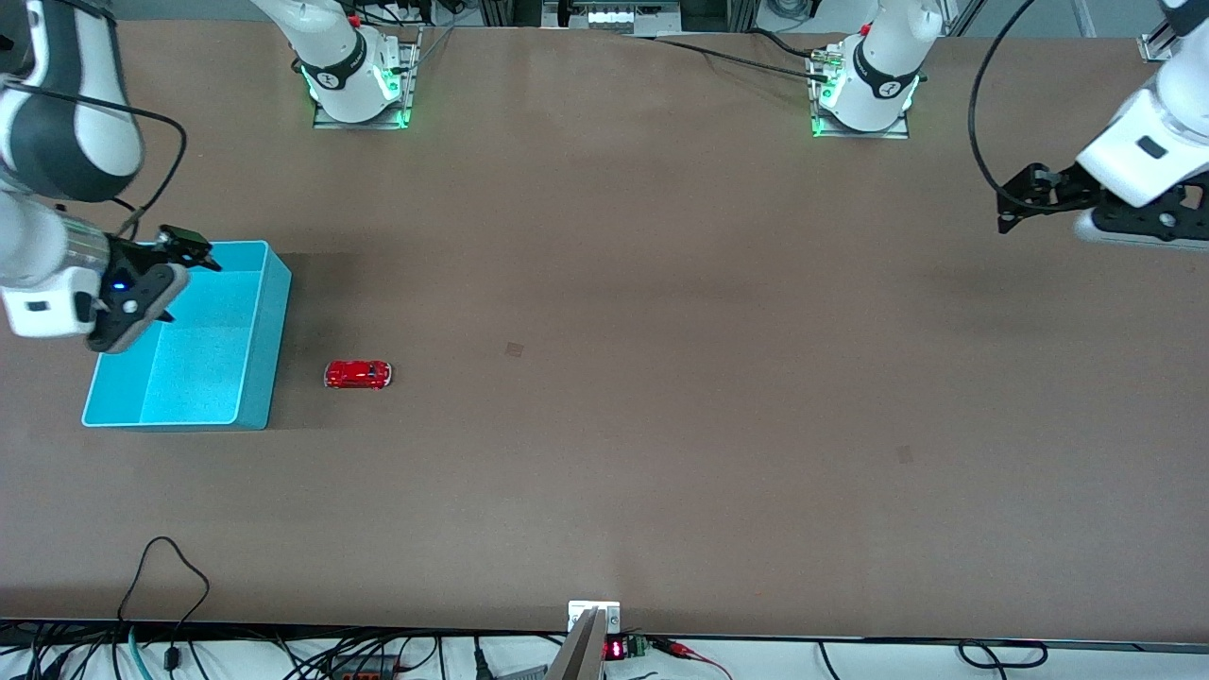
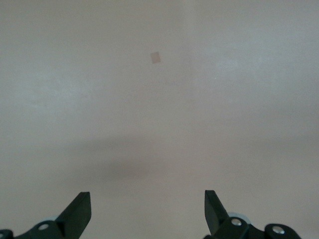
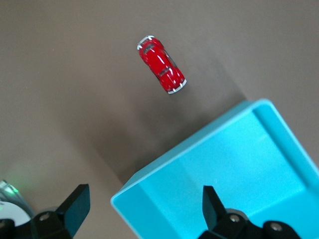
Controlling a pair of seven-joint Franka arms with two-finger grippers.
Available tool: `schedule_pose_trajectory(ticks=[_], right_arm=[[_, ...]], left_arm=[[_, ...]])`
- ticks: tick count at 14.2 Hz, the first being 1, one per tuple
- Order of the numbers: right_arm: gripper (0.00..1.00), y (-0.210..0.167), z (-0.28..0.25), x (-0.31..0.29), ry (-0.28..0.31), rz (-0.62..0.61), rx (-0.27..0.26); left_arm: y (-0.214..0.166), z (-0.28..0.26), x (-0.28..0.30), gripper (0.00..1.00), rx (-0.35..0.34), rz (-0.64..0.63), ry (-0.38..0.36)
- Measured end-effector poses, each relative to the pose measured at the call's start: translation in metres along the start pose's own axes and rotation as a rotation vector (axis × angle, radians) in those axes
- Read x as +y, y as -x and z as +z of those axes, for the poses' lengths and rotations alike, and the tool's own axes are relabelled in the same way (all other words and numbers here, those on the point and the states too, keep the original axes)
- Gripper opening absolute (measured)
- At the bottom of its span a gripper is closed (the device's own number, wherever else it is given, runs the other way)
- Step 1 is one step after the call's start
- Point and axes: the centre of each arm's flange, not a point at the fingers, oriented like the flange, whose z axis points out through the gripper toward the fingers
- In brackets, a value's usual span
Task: Wind red beetle toy and store in blue box
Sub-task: 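Lower the right gripper to the red car while the left gripper withdraws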
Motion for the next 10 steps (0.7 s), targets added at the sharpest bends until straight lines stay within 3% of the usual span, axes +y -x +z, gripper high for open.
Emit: schedule_pose_trajectory(ticks=[4,7,10], right_arm=[[1.0,-0.051,0.047,-0.021,0.106,-0.256,-0.053],[1.0,-0.073,0.092,-0.017,0.172,-0.376,-0.005],[1.0,-0.084,0.132,-0.007,0.187,-0.428,0.024]], left_arm=[[0.001,0.001,-0.01,1.0,-0.001,-0.02,0.003],[0.001,0.001,-0.01,1.0,-0.007,-0.024,0.016],[0.0,0.001,-0.009,1.0,-0.008,-0.025,0.03]])
